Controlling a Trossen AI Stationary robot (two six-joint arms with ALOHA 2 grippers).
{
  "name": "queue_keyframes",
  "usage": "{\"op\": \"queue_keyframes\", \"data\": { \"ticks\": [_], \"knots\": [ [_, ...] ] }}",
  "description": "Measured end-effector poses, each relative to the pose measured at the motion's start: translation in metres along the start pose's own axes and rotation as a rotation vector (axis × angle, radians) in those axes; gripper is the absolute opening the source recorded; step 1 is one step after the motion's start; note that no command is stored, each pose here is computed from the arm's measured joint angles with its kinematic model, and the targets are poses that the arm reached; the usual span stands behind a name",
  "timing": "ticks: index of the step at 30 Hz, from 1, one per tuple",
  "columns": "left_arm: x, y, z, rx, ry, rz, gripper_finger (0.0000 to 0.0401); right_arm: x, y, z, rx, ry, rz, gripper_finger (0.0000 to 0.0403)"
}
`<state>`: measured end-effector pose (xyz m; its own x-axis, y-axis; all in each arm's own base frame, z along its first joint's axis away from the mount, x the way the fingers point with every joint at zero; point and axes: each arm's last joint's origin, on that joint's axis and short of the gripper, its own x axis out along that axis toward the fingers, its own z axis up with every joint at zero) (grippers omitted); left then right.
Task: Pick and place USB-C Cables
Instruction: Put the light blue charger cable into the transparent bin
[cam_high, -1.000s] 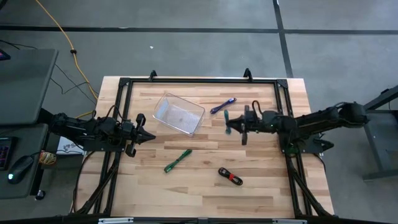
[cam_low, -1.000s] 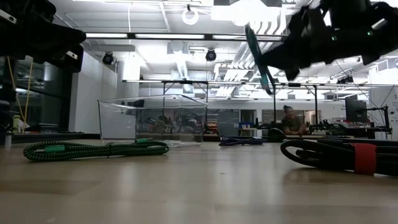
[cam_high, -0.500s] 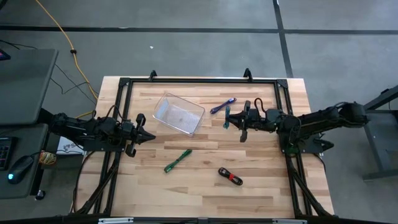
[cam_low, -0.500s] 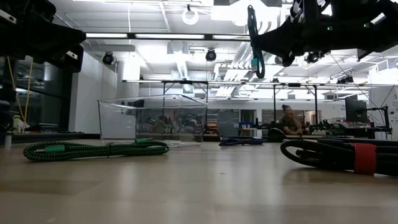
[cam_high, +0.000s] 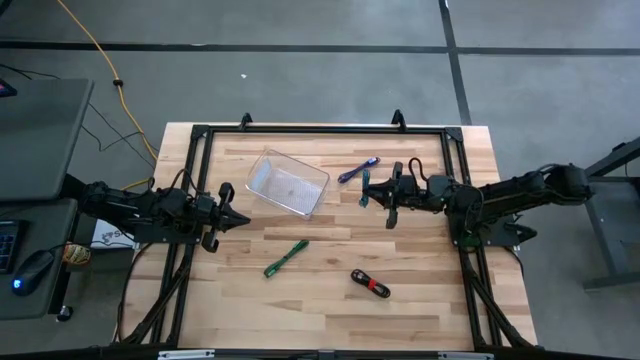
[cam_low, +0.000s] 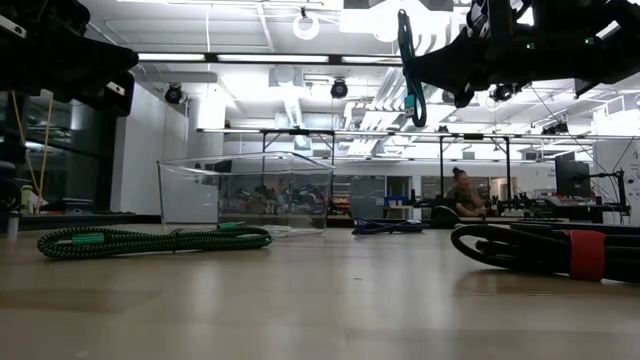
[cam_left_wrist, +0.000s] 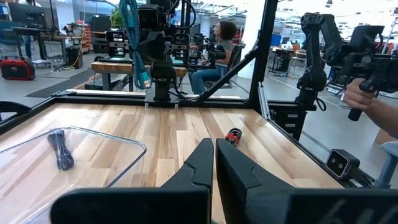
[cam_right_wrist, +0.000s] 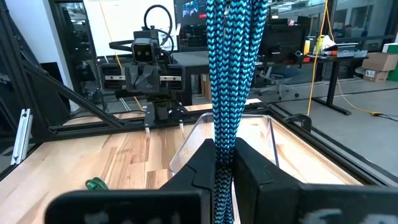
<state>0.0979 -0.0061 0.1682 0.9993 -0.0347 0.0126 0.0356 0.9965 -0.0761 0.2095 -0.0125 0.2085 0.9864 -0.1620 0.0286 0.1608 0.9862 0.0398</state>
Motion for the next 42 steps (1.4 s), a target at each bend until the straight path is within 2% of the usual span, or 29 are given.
{"op": "queue_keyframes", "data": {
  "ticks": [34, 42],
  "knots": [
    [0.0000, 0.0000, -0.0001, 0.000, 0.000, 0.000, 0.0001, -0.0001, 0.0000, -0.0033, 0.011, 0.034, 0.002, 0.0014],
    [0.0000, 0.0000, 0.0000, 0.000, 0.000, 0.000, 0.0000, 0.0056, -0.0007, 0.0056, 0.044, 0.019, -0.057, 0.0014]
  ]
}}
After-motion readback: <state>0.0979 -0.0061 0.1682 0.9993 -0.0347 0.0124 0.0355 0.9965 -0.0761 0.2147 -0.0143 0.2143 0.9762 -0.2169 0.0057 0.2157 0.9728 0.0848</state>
